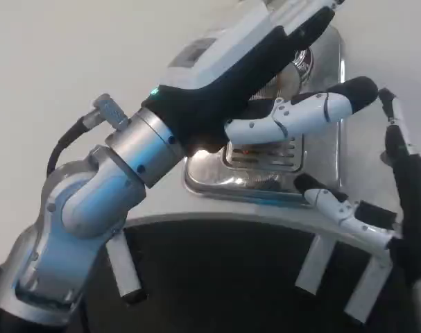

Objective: Grasp the cup under the faucet to collect the drink, then remove the cup.

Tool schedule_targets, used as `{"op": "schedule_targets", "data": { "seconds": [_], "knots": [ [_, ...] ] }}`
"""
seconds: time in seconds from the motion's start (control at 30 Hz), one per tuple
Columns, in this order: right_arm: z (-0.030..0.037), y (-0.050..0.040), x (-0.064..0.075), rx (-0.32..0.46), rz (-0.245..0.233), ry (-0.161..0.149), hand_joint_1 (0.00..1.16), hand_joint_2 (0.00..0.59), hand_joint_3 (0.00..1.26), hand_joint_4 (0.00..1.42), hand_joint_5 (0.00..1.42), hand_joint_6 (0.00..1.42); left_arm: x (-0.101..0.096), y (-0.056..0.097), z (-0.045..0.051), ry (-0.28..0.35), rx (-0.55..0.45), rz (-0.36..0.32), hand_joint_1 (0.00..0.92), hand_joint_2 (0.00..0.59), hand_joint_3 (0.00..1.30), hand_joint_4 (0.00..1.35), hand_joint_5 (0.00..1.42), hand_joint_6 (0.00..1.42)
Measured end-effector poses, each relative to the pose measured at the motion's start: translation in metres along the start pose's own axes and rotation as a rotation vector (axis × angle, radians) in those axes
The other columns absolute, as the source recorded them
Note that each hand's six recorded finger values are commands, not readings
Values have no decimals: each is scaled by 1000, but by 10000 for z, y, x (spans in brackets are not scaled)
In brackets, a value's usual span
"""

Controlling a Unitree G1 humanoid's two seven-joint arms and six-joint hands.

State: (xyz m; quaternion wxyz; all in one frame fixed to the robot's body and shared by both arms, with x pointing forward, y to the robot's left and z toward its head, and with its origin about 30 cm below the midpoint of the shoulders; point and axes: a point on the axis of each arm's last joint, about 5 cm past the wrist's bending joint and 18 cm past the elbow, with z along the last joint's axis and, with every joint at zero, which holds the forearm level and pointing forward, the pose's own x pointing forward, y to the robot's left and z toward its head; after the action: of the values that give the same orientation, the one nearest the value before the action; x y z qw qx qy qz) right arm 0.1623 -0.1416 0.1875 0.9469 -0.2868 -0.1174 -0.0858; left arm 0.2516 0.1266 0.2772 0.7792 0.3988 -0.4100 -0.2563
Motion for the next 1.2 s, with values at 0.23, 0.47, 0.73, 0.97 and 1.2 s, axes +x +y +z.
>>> {"op": "schedule_targets", "data": {
  "seconds": [0.23, 0.47, 0.73, 0.97, 1.2],
  "knots": [
    [-63, 82, 73, 38, 5, 24, 845, 211, 0, 0, 0, 172, -2, 0, -5, 3, 1, -1, 0, 216, 0, 0, 0, 0],
    [-45, 112, 154, 46, -2, -1, 850, 218, 0, 0, 2, 175, -8, 4, -9, 8, 9, 2, 0, 220, 0, 0, 0, 0],
    [11, 139, 196, 63, 12, -34, 820, 224, 0, 0, 3, 178, -123, -8, -65, 67, 21, 115, 0, 231, 0, 0, 0, 0],
    [16, 216, 265, 93, 52, -30, 788, 220, 0, 0, 3, 178, -229, -20, -100, 104, 72, 240, 0, 240, 0, 0, 0, 0],
    [27, 269, 360, 106, 56, -32, 778, 224, 0, 0, 10, 178, -482, -124, -225, 248, 41, 398, 0, 245, 0, 0, 0, 0]
  ]
}}
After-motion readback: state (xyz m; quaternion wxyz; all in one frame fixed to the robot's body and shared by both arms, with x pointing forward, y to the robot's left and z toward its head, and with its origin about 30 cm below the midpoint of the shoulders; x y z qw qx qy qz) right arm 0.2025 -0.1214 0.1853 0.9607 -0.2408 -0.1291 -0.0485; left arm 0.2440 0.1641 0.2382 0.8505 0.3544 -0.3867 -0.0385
